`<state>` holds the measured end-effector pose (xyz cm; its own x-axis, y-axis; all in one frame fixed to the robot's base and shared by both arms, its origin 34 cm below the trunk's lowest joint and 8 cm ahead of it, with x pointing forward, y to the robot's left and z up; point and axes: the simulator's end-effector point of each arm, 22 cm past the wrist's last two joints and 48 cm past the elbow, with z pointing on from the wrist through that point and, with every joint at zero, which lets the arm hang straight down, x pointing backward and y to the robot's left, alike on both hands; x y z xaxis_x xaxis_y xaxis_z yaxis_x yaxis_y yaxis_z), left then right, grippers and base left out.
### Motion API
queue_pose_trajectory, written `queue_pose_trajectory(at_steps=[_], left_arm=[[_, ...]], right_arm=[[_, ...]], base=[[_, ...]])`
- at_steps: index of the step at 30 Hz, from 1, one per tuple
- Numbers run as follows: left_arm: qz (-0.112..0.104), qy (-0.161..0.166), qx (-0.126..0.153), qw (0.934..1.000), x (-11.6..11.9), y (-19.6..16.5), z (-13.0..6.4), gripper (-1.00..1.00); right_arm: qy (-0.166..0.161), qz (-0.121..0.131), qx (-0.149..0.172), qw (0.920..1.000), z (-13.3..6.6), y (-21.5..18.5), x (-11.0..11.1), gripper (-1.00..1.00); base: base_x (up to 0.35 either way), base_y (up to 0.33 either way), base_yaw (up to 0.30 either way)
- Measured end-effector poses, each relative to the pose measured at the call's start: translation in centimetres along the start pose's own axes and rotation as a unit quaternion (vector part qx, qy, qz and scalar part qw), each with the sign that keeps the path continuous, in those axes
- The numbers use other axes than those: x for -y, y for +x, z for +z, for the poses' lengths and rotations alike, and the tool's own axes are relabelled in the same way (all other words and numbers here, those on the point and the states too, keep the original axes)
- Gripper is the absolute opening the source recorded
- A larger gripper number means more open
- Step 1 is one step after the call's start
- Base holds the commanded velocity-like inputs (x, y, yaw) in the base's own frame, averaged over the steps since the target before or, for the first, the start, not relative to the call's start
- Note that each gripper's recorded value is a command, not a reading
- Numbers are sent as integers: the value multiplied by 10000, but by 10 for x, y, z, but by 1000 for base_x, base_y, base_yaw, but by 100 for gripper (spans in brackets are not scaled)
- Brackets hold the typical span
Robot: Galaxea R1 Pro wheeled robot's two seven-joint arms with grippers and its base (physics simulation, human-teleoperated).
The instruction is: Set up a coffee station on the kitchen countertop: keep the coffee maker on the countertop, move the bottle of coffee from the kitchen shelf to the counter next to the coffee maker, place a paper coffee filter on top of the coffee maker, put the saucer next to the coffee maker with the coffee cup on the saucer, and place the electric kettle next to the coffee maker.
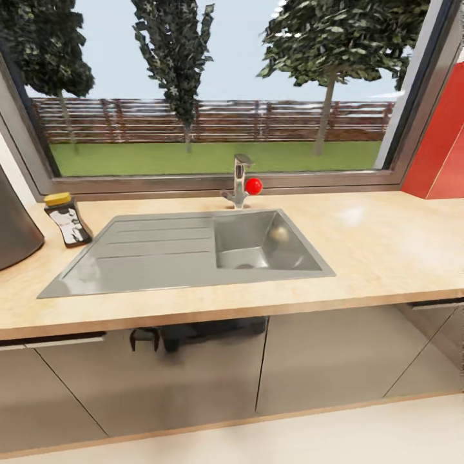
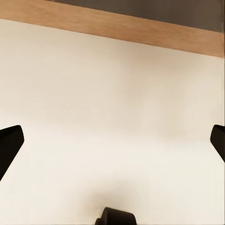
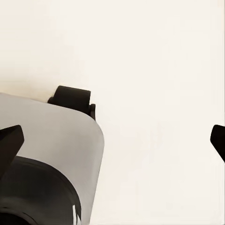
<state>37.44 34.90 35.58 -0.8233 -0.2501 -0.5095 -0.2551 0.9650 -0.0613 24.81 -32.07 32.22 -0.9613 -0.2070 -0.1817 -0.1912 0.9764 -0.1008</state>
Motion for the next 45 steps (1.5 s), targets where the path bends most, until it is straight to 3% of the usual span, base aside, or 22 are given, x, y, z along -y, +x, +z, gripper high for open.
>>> queue_pose_trajectory(at_steps=[7,22,45], left_arm=[[1,2,-1,10000,0,0,0,100],[1,5,0,10000,1,0,0,100],[0,6,-1,10000,1,0,0,100]], right_arm=[[0,0,-1,10000,0,0,0,100],[0,-1,0,10000,0,0,0,100],[0,0,0,10000,0,0,0,100]], base=[[82,-227,-129],[6,-37,-250],[0,-294,-12]])
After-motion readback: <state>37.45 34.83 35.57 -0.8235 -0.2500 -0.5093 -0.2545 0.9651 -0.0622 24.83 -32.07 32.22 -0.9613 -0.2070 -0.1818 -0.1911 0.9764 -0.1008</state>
